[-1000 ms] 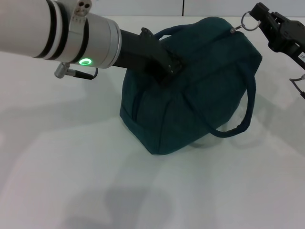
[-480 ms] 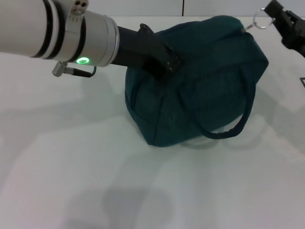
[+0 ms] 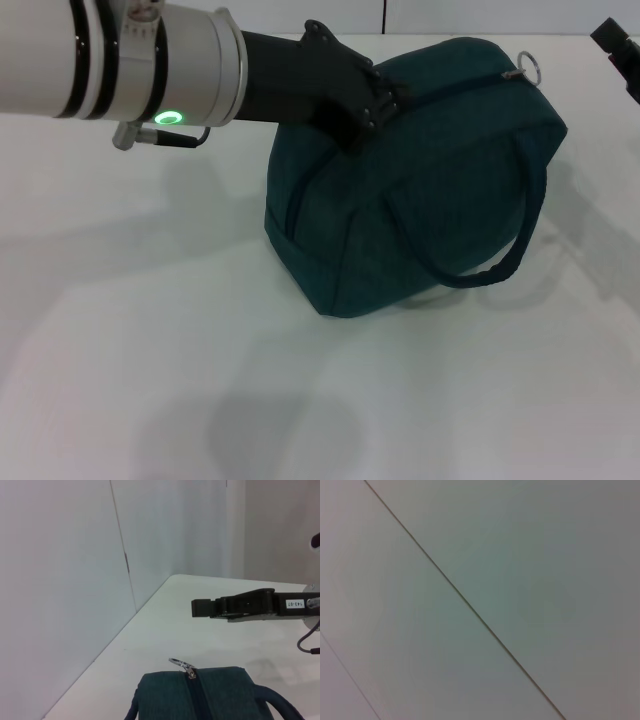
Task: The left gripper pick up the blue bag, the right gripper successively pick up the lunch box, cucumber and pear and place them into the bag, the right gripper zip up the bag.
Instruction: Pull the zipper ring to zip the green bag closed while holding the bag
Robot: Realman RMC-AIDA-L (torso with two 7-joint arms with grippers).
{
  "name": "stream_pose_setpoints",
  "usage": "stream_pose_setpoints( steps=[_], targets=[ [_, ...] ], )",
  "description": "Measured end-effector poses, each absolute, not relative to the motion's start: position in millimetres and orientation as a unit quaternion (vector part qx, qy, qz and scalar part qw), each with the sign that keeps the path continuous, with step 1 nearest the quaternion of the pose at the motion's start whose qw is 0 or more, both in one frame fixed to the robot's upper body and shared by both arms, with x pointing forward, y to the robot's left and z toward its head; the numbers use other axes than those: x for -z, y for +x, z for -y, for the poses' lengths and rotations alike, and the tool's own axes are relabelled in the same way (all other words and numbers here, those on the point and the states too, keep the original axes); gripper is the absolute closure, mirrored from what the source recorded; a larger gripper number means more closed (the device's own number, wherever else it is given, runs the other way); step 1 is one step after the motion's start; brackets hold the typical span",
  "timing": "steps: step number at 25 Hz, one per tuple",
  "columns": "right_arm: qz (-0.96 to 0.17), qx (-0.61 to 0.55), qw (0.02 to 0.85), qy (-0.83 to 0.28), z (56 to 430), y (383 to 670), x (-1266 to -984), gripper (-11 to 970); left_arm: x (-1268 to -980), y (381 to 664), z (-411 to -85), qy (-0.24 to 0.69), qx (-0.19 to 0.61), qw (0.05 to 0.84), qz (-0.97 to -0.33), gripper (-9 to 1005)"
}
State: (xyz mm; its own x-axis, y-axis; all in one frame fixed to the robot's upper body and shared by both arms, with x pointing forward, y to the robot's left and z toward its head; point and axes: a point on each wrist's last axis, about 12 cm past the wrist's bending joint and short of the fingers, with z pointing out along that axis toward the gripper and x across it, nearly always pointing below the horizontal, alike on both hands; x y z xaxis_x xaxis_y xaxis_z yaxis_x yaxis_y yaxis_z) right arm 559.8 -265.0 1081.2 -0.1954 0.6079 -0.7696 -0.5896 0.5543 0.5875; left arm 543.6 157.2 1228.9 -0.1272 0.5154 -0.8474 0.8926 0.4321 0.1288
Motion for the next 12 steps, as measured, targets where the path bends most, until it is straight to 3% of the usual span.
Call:
stream_pose_setpoints(
  steps=[12],
  targets=[
    [-0.622,-0.459,0.635,0.009,268.9,561.8,-1079.3,957,-1225.7,546.8,-154.3,0.487,0.208,0.453,-0.718,916]
  ],
)
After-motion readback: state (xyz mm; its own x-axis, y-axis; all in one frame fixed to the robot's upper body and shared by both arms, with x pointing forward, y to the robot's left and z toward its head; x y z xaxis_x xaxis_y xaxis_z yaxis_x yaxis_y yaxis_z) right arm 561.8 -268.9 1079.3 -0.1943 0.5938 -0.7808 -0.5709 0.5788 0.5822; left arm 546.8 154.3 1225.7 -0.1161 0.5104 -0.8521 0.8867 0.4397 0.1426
